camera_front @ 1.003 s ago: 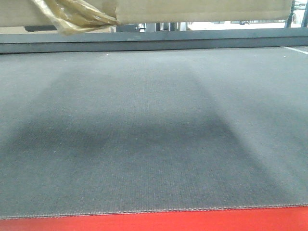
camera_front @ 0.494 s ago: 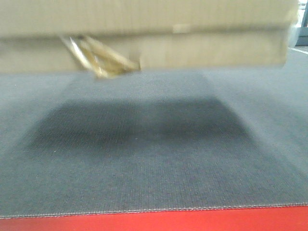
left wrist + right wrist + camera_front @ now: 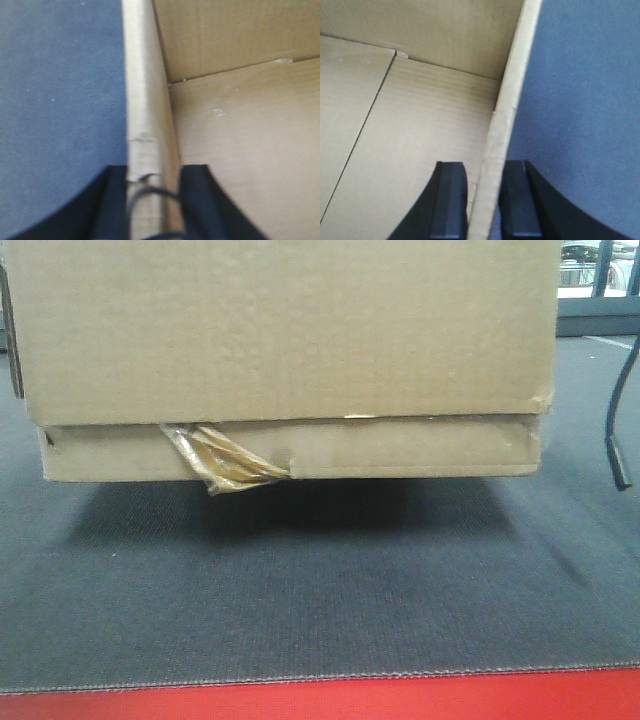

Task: Grab carton from right shelf to conveyor
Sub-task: 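Lower the carton onto the grey belt with both grippers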

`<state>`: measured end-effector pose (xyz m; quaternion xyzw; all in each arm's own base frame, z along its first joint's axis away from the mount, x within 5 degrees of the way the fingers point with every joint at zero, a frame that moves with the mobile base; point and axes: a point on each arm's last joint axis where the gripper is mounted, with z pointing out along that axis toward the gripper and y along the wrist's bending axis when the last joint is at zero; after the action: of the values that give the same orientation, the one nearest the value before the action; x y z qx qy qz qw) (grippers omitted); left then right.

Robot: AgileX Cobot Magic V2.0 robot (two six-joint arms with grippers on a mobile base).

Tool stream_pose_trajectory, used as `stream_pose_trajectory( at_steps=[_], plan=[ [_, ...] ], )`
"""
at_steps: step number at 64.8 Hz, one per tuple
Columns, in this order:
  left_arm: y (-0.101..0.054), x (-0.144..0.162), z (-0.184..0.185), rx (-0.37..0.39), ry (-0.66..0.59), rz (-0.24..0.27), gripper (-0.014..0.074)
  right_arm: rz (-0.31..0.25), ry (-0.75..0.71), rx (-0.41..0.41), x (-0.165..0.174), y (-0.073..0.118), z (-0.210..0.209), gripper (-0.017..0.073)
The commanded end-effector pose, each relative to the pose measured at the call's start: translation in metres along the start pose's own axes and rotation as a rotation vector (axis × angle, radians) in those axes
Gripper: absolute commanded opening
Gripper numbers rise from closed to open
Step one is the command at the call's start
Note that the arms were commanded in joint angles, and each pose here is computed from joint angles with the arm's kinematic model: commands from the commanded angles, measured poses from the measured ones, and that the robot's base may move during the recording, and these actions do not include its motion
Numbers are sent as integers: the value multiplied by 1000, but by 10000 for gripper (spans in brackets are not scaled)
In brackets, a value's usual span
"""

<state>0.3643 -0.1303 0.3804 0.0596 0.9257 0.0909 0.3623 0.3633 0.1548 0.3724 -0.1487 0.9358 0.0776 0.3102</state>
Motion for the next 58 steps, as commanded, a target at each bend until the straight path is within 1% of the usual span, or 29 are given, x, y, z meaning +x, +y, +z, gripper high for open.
stream_pose_trajectory(
  at_steps=[1,2,4,9,11,14,24,30,34,39,42,46,49,51,54,58],
  plan=[
    [-15,-6,-7,110,-68,-24,327,39,-49,-59,-5,8,-2,80],
    [-15,-6,-7,112,-67,-25,367,39,-49,-59,-5,8,-2,140],
    [-16,-6,-7,114,-66,-27,419,39,-49,-59,-5,8,-2,231],
    [-17,-5,-7,128,-60,-35,546,39,-47,-59,-5,8,-2,491],
    [-17,-5,-7,132,-59,-38,575,39,-45,-58,-5,8,-2,585],
    [-17,-5,-9,142,-58,-46,617,39,-42,-58,-5,8,-2,570],
    [-14,-7,-19,162,-66,-67,608,37,-49,-52,-8,6,-12,570],
    [-8,-8,-35,167,-92,-74,608,29,-79,-37,-10,4,-27,570],
    [0,-9,-51,174,-127,-85,608,29,-107,-20,-10,0,-42,570],
    [14,-10,-70,173,-171,-107,608,41,-141,-7,-9,-7,-60,570],
    [24,-10,-81,166,-197,-109,608,52,-158,1,-8,-13,-72,561],
    [38,-6,-95,154,-222,-124,594,70,-181,18,-5,-21,-88,510],
    [49,-2,-102,137,-235,-129,566,83,-195,29,-1,-27,-98,447],
    [57,3,-106,125,-239,-136,527,92,-198,37,3,-31,-103,377],
    [69,11,-113,110,-260,-156,437,109,-221,53,9,-38,-114,246],
    [80,20,-117,95,-285,-173,325,123,-238,69,19,-44,-122,116]
  ],
)
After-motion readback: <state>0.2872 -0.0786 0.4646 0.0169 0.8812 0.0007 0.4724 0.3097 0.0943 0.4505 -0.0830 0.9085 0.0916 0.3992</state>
